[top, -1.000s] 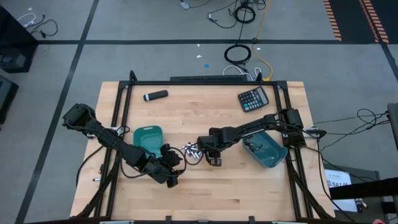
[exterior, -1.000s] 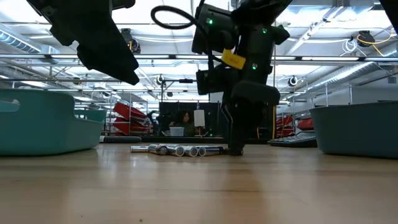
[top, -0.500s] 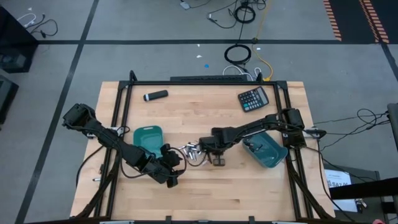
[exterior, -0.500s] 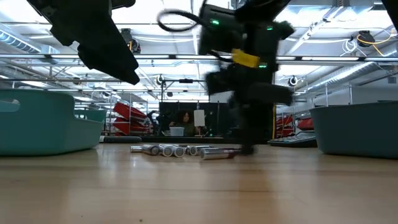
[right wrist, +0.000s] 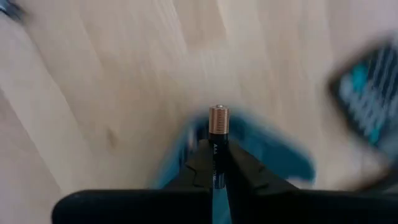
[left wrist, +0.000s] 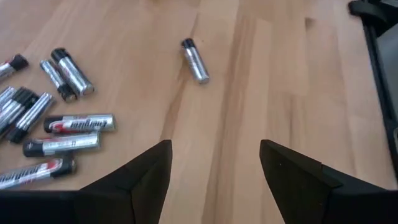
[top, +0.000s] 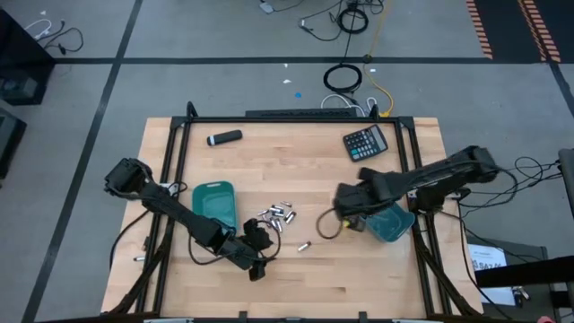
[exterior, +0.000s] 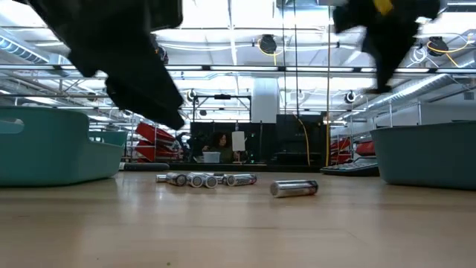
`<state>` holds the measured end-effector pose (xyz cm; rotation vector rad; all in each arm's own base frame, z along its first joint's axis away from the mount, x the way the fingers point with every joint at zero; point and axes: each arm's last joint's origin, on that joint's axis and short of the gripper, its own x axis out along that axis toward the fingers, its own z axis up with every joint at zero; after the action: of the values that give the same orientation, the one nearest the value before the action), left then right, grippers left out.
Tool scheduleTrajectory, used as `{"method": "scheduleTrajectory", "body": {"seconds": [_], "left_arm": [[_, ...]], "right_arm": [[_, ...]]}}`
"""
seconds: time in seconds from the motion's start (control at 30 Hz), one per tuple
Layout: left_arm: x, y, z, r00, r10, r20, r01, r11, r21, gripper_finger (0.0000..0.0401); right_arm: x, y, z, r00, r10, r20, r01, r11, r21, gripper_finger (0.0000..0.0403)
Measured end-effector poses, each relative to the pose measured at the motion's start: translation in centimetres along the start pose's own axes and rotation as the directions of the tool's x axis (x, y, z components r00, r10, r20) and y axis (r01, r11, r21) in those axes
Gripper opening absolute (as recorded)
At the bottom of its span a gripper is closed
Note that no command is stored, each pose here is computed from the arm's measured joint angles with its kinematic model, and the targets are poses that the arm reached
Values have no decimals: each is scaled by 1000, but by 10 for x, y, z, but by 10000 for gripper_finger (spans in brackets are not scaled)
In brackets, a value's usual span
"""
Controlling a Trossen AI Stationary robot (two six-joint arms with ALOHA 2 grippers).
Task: Sort batteries
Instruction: Put the black battery into the blue bin, then put the silver battery into the light blue bin
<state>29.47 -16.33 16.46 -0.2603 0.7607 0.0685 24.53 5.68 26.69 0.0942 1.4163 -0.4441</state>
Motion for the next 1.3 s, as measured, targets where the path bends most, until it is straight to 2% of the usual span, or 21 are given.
{"method": "scheduleTrajectory", "body": {"seconds": [0.1, 0.2, 0.33, 0.43, 0.5, 0.57, 0.63, 0.73, 0.87, 1.1, 1.3], "left_arm": [[2, -3, 7, 1000, -6, 17, 6, 1000, 9, 253], [1, -6, 15, 999, -17, 37, 16, 1000, 25, 253], [1, -7, 21, 999, -25, 48, 24, 999, 23, 253], [0, -7, 20, 999, -28, 37, 27, 999, 25, 253], [1, -6, 20, 999, -26, 34, 25, 999, 25, 253], [2, -4, 22, 999, -21, 35, 20, 1000, 19, 253], [2, -2, 23, 999, -15, 35, 15, 1000, 16, 253], [3, 0, 22, 1000, -6, 25, 5, 1000, 12, 253], [3, 0, 21, 1000, 2, 14, -2, 1000, 17, 253], [1, 1, 21, 1000, 9, 13, -9, 1000, 18, 253], [-28, 0, 27, 992, 100, 82, -103, 994, 34, 253]], "right_arm": [[5, -7, -26, 997, -6, -72, 9, 999, 49, 6], [20, -8, -44, 996, -1, -85, 3, 999, 33, 27], [36, -8, -63, 988, 20, -153, -18, 1000, 20, 107], [35, -8, -67, 978, 34, -206, -27, 999, 38, 176], [24, -5, -63, 984, 55, -170, -48, 998, 46, 209], [8, 5, -56, 992, 104, -76, -102, 994, 29, 225], [-9, 21, -47, 983, 175, 47, -173, 984, -46, 227], [-22, 54, -39, 944, 272, 188, -227, 946, -231, 219], [-8, 108, -33, 891, 364, 272, -216, 867, -449, 211], [44, 159, -30, 927, 261, 270, -82, 842, -534, 210], [65, 190, -29, 899, 344, 270, -136, 807, -575, 210]]}}
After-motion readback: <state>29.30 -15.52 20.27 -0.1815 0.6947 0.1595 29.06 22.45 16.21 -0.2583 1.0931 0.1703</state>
